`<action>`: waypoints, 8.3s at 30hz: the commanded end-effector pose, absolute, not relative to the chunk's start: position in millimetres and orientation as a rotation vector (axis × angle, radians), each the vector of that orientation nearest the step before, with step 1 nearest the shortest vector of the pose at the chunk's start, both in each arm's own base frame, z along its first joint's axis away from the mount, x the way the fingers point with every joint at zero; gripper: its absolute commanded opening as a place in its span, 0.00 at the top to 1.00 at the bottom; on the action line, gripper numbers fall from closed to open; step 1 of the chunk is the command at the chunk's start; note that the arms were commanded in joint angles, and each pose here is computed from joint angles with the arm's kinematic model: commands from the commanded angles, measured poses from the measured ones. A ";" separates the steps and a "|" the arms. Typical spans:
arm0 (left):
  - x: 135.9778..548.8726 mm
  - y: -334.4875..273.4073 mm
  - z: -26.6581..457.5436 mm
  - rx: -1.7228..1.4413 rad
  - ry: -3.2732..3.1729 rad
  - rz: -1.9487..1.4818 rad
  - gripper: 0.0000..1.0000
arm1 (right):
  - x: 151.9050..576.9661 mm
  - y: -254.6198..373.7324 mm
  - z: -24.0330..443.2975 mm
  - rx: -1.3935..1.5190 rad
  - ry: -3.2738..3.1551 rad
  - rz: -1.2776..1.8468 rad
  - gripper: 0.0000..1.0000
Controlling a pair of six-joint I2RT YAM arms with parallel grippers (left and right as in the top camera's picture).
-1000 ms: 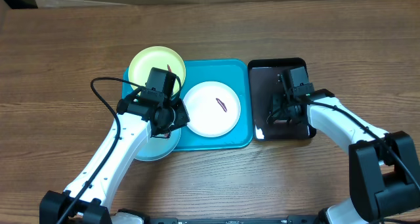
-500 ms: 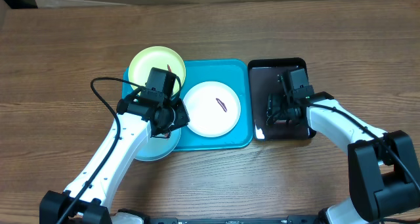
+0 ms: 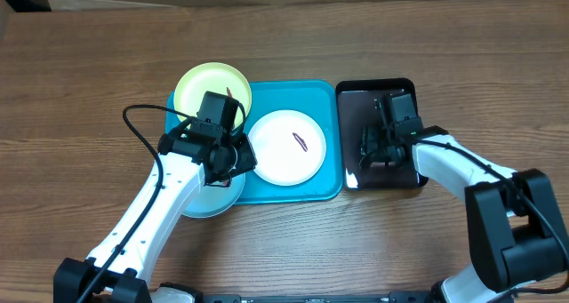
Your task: Clean dirty plates on tray and stack at the side
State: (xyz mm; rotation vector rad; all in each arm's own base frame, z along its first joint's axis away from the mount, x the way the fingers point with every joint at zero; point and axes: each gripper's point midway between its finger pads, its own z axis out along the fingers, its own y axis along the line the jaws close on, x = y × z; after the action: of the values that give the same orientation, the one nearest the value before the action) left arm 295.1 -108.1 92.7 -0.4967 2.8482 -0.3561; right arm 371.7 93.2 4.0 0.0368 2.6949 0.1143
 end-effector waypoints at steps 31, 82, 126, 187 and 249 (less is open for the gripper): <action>292.6 -108.7 89.0 -0.497 2.855 -0.341 0.62 | 355.8 96.4 9.4 0.025 2.854 0.110 0.29; 291.2 -108.3 88.5 -0.499 2.861 -0.337 0.57 | 308.2 84.0 -0.6 -0.021 3.052 0.036 0.96; 291.3 -108.4 88.6 -0.498 2.861 -0.338 0.56 | 353.6 95.1 69.2 -0.018 2.933 0.069 0.00; 290.9 -108.2 88.4 -0.498 2.863 -0.336 0.52 | 318.4 93.8 34.6 -0.038 3.046 0.072 0.38; 316.7 -115.5 63.7 -0.489 2.836 -0.338 0.63 | 345.4 101.7 112.9 -0.036 2.973 0.104 0.96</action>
State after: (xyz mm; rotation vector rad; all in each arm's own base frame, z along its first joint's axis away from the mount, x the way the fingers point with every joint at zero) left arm 314.1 -117.4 71.4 -0.4839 2.8401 -0.3639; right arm 342.6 100.3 104.9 -0.0295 3.0035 0.1028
